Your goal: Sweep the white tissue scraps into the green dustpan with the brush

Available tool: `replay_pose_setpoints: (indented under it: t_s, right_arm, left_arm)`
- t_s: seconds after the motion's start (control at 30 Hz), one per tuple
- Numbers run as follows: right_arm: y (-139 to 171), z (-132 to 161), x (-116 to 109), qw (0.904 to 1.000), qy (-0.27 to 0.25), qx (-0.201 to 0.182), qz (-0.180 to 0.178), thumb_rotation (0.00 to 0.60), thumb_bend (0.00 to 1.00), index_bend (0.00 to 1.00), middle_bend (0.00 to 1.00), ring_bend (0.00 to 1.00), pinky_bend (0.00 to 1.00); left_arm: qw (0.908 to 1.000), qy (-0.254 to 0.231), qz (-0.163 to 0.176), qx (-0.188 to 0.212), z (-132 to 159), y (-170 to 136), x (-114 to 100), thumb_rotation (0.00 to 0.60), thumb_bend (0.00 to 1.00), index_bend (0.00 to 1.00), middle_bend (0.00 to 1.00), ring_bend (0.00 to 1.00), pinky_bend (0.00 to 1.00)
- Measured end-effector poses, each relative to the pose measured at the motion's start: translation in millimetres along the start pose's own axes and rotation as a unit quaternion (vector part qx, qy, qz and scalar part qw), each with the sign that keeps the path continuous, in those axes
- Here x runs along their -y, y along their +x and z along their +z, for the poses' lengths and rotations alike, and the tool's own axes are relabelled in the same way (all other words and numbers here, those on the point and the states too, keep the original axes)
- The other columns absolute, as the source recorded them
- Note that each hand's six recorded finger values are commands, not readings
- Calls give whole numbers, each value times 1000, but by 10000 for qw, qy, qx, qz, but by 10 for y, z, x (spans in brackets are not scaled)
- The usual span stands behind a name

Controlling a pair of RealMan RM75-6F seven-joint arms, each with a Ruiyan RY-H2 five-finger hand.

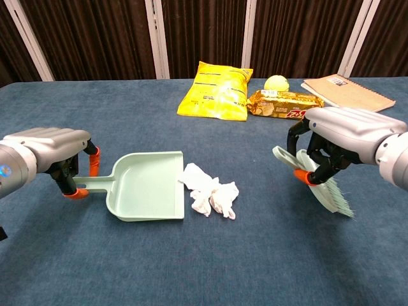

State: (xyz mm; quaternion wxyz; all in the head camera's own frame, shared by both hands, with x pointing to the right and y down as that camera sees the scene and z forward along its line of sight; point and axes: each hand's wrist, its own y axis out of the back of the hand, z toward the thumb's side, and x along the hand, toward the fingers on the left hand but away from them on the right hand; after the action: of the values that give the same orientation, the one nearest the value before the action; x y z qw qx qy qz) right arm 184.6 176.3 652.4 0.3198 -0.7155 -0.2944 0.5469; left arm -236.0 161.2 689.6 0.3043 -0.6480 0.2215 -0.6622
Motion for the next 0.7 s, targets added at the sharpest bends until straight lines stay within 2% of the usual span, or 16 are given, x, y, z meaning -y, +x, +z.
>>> replay_pose_setpoints:
  t_s: [0.33, 0.7]
  right_arm:
    - [27, 174, -30, 9998, -92, -175, -26, 600, 432, 738, 900, 923, 876]
    - [70, 282, -89, 9996, -86, -248, -58, 600, 432, 738, 900, 923, 876]
  left_arm:
    - [9996, 51, 206, 168, 97, -51, -134, 600, 617, 729, 1000, 1000, 1000]
    - [9993, 296, -162, -127, 94, -86, -164, 600, 627, 732, 1000, 1000, 1000]
